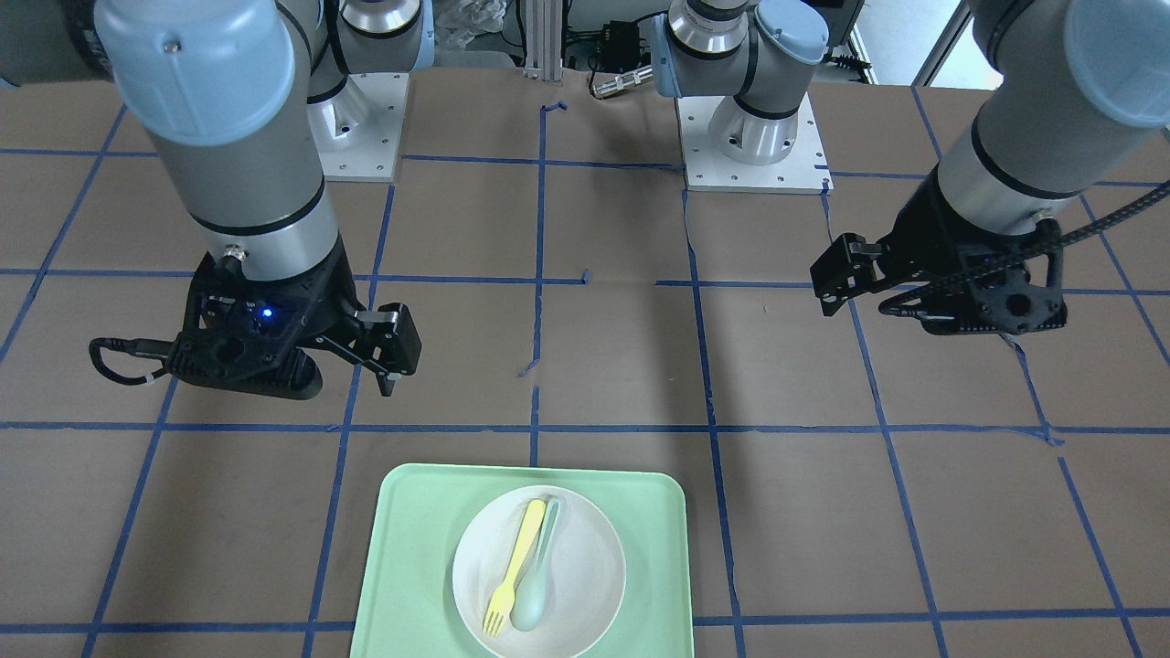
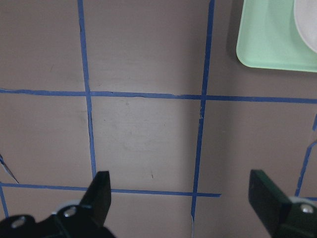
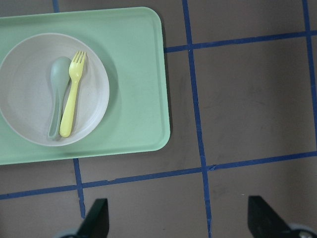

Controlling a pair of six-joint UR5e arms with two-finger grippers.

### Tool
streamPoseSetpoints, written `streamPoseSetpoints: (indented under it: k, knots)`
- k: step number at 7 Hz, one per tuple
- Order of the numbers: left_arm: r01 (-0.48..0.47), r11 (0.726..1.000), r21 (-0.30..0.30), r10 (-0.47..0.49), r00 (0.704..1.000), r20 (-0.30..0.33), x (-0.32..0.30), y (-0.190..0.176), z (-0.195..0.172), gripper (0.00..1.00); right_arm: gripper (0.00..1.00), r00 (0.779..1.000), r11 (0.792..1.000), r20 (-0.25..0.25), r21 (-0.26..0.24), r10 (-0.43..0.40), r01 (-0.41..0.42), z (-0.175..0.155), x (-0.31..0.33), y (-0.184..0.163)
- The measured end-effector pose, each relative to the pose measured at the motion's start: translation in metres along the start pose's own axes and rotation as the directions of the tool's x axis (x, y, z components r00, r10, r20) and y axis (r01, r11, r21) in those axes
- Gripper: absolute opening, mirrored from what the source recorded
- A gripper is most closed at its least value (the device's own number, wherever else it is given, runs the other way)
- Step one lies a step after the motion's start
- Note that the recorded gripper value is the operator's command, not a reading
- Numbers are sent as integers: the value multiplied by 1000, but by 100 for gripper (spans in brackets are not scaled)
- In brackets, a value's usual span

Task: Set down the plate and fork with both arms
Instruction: 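Reach the right gripper down over the yellow fork on the plate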

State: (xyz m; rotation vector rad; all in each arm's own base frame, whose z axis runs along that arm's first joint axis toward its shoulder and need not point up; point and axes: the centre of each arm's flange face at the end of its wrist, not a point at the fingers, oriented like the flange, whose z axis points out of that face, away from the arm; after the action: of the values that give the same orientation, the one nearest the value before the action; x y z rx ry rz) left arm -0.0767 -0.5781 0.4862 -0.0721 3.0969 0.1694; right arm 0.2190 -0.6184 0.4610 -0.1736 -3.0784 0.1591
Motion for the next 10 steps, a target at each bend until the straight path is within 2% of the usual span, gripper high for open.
streamPoseSetpoints:
  k: [2, 4, 6, 9, 10]
  knots:
    - [-1, 1000, -12, 1, 1000, 0, 2, 10, 17, 100, 100, 1000, 1000, -5, -29, 9, -10, 43, -15, -37]
    - [1, 1000, -17, -1, 1000, 1, 2, 12, 21, 100, 96, 998, 998, 0, -27, 62, -62, 90, -33, -62]
    - [2, 1000, -19, -2, 1000, -1, 2, 12, 24, 100, 87, 991, 991, 2, -25, 130, -130, 135, -56, -71]
    - [3, 1000, -3, -3, 1000, -1, 4, 16, 23, 100, 83, 982, 981, -5, -37, 189, -189, 196, -90, -71]
    - [4, 1000, -3, -4, 1000, -2, 2, 15, 24, 100, 76, 980, 980, -3, -33, 197, -197, 208, -108, -65]
